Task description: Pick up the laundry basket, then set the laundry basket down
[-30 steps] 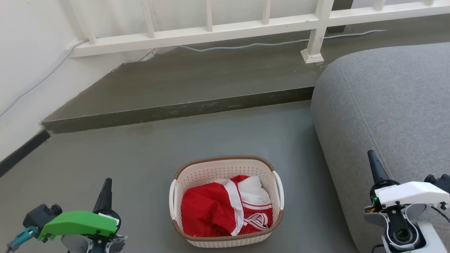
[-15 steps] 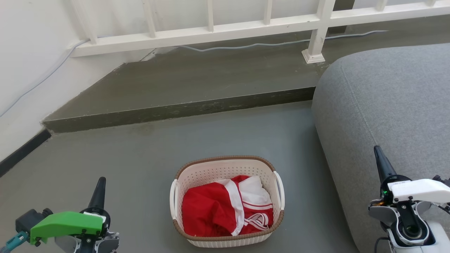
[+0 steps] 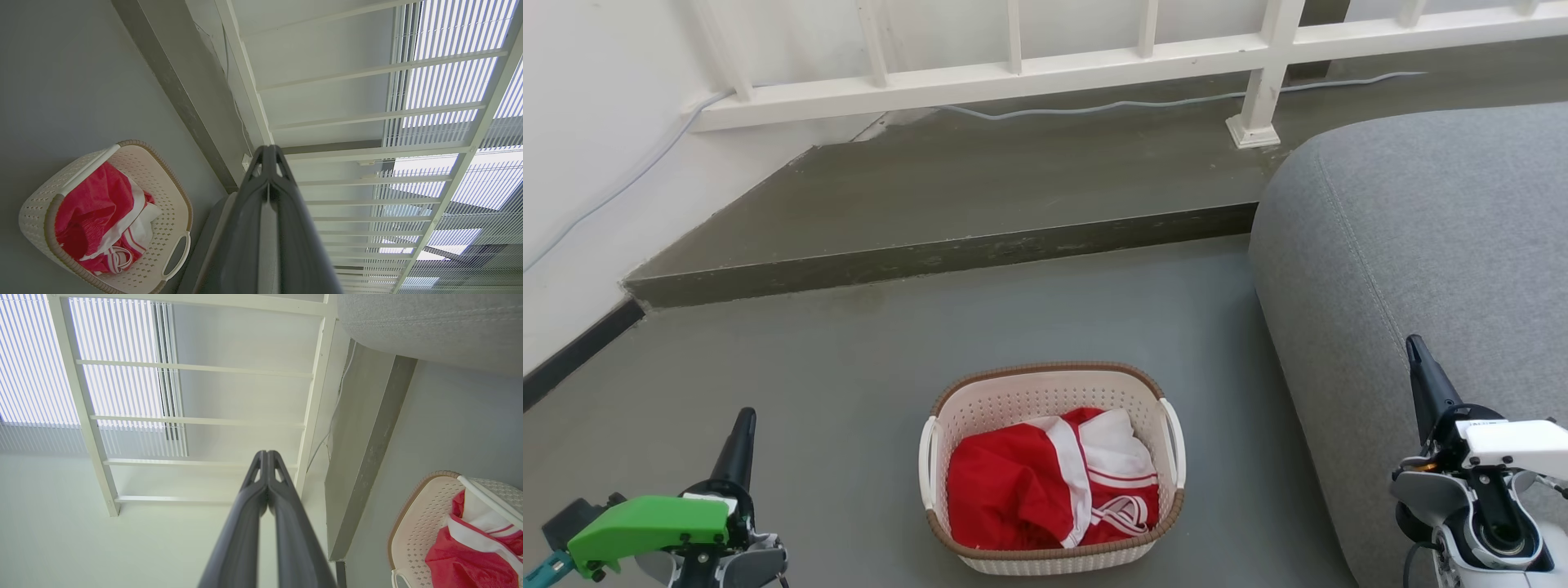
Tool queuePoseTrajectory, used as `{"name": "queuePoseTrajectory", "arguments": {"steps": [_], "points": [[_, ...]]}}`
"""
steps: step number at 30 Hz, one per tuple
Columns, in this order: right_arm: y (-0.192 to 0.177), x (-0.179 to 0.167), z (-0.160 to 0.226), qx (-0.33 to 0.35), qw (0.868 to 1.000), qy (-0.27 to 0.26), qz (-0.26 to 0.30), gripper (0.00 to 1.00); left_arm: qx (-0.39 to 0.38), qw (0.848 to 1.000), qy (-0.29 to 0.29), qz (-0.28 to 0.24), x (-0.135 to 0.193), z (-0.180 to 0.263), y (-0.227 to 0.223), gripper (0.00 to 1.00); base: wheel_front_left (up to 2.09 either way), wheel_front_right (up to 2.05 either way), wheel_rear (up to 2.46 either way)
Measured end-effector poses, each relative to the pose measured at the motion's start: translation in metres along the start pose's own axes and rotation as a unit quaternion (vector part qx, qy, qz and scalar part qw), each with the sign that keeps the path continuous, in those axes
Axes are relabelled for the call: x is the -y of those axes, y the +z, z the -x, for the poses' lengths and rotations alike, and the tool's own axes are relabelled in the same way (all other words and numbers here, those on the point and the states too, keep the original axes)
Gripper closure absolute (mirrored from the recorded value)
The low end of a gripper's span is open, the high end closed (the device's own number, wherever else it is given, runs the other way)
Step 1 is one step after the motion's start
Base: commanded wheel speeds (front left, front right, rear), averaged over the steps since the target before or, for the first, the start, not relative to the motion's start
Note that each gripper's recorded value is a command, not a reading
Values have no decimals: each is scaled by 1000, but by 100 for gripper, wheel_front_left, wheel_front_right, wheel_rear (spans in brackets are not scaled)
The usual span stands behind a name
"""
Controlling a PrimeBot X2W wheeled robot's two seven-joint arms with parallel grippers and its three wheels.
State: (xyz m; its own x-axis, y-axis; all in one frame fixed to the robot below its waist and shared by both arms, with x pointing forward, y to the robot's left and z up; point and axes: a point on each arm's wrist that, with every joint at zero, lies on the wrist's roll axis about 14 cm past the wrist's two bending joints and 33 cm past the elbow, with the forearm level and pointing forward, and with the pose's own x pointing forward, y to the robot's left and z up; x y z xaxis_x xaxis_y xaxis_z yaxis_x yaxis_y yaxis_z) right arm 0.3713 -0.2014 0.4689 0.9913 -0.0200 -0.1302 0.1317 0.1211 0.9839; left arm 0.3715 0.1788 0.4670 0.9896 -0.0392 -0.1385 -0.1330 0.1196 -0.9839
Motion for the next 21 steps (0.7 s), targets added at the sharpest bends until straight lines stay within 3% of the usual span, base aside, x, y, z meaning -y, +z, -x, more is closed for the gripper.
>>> {"name": "queuePoseTrajectory", "arguments": {"steps": [10, 21], "points": [[4, -2, 0, 5, 998, 7, -65, 100, 5, 998, -18, 58, 7, -1, 8, 100, 0, 0, 0], [5, -4, -1, 5, 998, 11, -68, 100, 6, 998, -22, 61, 9, -2, 9, 100, 0, 0, 0]]}}
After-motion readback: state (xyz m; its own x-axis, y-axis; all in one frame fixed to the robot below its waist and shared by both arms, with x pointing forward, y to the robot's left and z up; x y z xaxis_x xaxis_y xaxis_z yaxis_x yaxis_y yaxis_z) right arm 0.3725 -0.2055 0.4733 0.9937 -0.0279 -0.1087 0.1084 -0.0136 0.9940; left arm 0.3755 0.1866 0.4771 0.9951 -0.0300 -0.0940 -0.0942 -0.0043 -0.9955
